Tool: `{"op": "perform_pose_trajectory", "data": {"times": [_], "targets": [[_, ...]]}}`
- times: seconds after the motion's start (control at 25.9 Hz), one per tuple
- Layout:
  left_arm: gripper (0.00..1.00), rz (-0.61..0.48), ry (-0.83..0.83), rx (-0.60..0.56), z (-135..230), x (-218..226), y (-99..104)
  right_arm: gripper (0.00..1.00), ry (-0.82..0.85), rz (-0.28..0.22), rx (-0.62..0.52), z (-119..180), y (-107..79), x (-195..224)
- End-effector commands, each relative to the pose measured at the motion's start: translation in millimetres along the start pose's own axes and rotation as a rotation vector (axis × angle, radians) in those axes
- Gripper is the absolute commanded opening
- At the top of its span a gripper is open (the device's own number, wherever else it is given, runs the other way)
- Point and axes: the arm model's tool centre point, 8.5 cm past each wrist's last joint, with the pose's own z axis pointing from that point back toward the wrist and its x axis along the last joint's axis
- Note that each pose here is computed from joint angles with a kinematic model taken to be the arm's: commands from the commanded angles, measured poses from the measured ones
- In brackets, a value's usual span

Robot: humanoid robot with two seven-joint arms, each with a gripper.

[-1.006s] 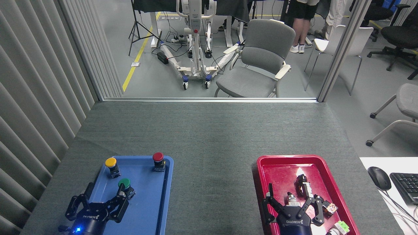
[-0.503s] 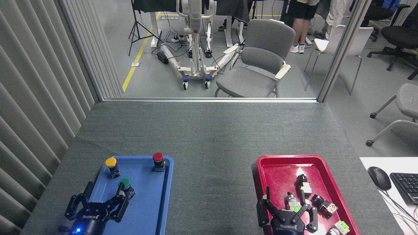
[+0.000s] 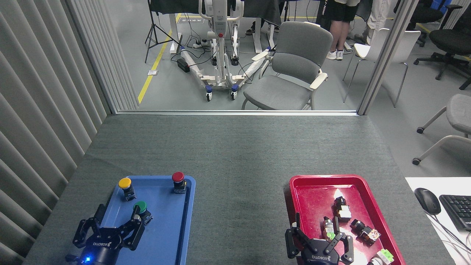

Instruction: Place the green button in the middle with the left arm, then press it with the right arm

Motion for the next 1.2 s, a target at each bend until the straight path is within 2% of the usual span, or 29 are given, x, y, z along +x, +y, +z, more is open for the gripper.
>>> {"op": "perform_pose_trajectory", "data": {"times": [0.0, 0.35, 0.46, 0.54, 0.7, 0.85, 1.16], "targets": [[1.00, 0.000, -0.001, 0.000, 0, 0, 0, 1.00, -0.011, 0.004, 0.002, -2, 0.3, -1], [0.99, 0.007, -0.005, 0.001, 9, 6, -10, 1.00, -0.100, -0.026, 0.020, 0, 6.5, 5], [0.99, -0.021, -0.036, -0.051, 9, 19, -32, 1.00, -0.082, -0.097, 0.037, 1, 8.3, 3], [0.99, -0.028, -0.030, -0.089, 10, 19, -48, 1.00, -0.075, -0.122, 0.041, 1, 8.5, 3], [0.99, -0.009, 0.008, -0.117, 11, 15, -69, 1.00, -0.076, -0.125, 0.033, -2, 6.1, 3], [0.99, 0.001, 0.004, -0.160, -5, 21, -83, 1.00, -0.075, -0.119, 0.034, -3, 5.8, 2], [0.99, 0.017, 0.004, -0.180, -44, 21, -88, 1.00, -0.097, -0.076, 0.055, -4, 6.6, -5]]}}
